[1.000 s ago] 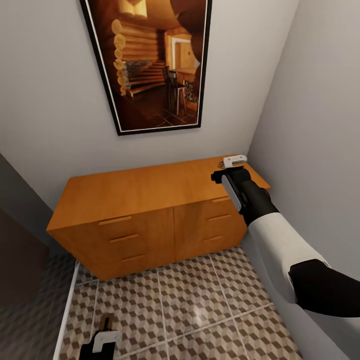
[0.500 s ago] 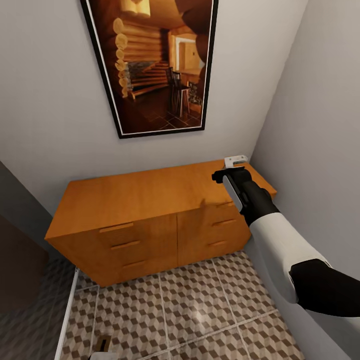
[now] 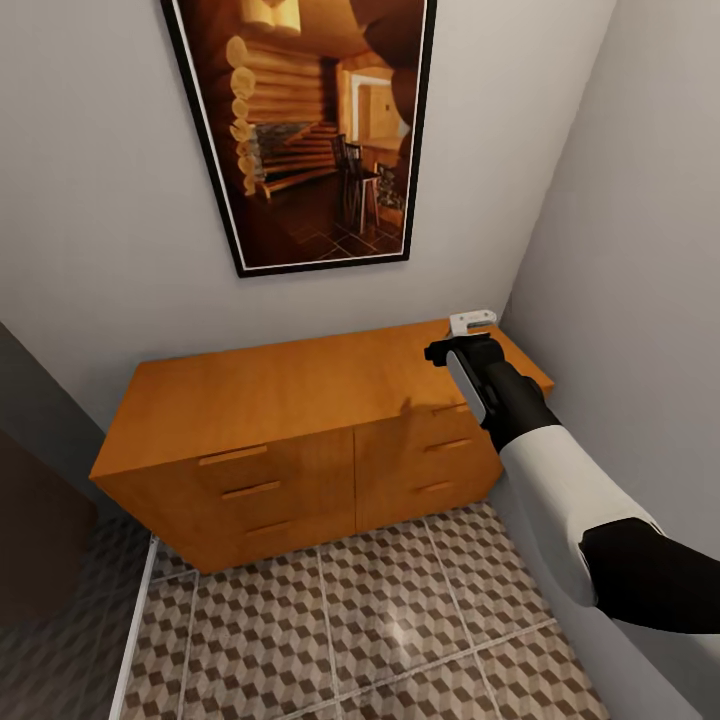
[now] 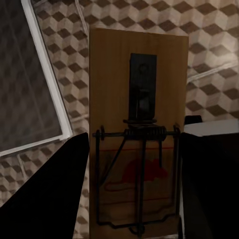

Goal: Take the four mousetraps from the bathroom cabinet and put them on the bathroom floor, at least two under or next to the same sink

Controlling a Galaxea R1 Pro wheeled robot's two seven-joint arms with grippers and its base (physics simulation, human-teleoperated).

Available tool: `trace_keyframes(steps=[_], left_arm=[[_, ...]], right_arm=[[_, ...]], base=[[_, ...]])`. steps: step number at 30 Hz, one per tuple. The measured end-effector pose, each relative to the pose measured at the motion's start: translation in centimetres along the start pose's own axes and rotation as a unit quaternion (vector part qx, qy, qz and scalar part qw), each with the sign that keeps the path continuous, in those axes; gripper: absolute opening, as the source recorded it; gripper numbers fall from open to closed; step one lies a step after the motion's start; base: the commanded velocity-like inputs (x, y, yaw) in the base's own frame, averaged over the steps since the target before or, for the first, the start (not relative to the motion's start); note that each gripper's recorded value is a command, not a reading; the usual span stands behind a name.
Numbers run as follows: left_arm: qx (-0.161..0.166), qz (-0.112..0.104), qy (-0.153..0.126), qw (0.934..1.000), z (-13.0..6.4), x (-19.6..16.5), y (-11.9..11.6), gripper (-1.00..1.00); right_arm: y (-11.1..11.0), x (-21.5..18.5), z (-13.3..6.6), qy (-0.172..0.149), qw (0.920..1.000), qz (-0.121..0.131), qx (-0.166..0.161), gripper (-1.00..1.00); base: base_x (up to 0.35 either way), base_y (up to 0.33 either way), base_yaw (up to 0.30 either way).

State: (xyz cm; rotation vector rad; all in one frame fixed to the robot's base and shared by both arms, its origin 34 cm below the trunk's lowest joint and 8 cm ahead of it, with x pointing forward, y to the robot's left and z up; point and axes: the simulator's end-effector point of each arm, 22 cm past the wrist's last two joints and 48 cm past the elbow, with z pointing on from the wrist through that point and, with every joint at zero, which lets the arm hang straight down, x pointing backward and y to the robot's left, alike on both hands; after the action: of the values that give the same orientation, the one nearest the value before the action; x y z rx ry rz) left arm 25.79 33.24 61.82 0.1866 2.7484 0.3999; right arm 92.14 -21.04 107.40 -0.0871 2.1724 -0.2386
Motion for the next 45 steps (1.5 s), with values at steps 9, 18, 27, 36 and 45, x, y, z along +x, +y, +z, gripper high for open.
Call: trace_keyframes(steps=[9, 18, 27, 36, 45], left_arm=[[0.001, 0.005, 0.012, 0.9999, -0.1, 0.7, 0.0, -1.00], [0.003, 0.019, 0.052, 0.9984, -0.2, 2.5, 0.0, -1.00], [0.014, 0.027, 0.079, 0.9964, -0.4, 3.7, -0.4, -1.00], [0.030, 0.026, 0.081, 0.9959, -0.4, 3.8, -1.2, -1.00], [0.032, 0.026, 0.081, 0.9959, -0.4, 3.8, -1.3, -1.00]], right_arm=[[-0.1, 0.0, 0.0, -0.001, 1.0000, -0.001, 0.003, 1.00], [-0.2, 0.0, 0.0, -0.001, 1.0000, -0.001, 0.004, 1.00], [-0.2, 0.1, 0.0, 0.000, 1.0000, -0.002, 0.005, 1.00], [0.0, 0.2, 0.1, 0.002, 1.0000, -0.002, 0.003, 1.00], [0.2, 0.2, 0.3, -0.003, 1.0000, 0.000, 0.002, 1.00]], base=[[0.000, 0.000, 0.000], [0.000, 0.000, -0.035], [0.000, 0.000, -0.214], [0.000, 0.000, -0.243], [0.000, 0.000, -0.051]])
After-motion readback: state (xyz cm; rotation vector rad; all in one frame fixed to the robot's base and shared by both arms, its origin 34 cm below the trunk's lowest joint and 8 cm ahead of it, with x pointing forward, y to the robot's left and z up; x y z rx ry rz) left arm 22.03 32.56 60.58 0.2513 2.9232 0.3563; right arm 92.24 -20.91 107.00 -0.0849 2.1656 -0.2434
